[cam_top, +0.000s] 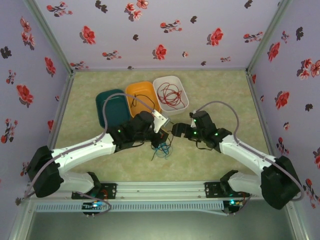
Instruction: Untangle the cables
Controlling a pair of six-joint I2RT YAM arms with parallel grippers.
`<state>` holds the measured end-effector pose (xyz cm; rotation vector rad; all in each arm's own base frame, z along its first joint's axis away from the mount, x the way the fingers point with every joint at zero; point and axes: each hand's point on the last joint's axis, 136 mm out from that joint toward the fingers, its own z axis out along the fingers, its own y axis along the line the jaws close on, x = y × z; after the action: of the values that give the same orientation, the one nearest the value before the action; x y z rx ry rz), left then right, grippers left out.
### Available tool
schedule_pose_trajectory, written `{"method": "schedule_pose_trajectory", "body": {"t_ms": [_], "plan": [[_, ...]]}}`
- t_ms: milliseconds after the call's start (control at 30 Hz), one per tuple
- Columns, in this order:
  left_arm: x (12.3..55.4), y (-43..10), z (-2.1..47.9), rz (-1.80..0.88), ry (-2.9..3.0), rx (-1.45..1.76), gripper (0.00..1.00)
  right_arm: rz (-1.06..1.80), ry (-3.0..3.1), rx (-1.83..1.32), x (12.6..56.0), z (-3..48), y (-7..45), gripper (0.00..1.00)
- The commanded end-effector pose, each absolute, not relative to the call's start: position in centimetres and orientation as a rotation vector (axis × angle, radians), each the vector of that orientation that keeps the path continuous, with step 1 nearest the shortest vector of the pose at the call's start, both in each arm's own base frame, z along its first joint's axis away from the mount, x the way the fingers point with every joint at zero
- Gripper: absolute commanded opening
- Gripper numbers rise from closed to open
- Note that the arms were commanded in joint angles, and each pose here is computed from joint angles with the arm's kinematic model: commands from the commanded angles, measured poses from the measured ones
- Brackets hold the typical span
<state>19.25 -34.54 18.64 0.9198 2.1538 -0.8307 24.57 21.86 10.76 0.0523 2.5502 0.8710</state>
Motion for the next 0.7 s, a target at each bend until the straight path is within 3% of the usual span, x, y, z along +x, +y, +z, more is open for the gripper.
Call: {"method": "schedule_pose_trajectory", "body": {"t_ms": [0, 233, 667], "plan": [[20.2, -34.7, 20.0, -0.793, 2.048, 0.91, 0.0, 0.953, 2.574, -0.037, 24.1, 11.3, 23.7, 0.93], [18.7, -35.1, 20.6, -0.795, 1.901, 1.043, 0.0, 0.895, 2.605, -0.032, 24.1, 10.3, 23.5, 0.93], [16.5, -33.2, 20.1, -0.728, 1.652, 1.232, 0.0, 0.871, 2.627, -0.157, 24.1, 12.7, 23.7, 0.94]]}}
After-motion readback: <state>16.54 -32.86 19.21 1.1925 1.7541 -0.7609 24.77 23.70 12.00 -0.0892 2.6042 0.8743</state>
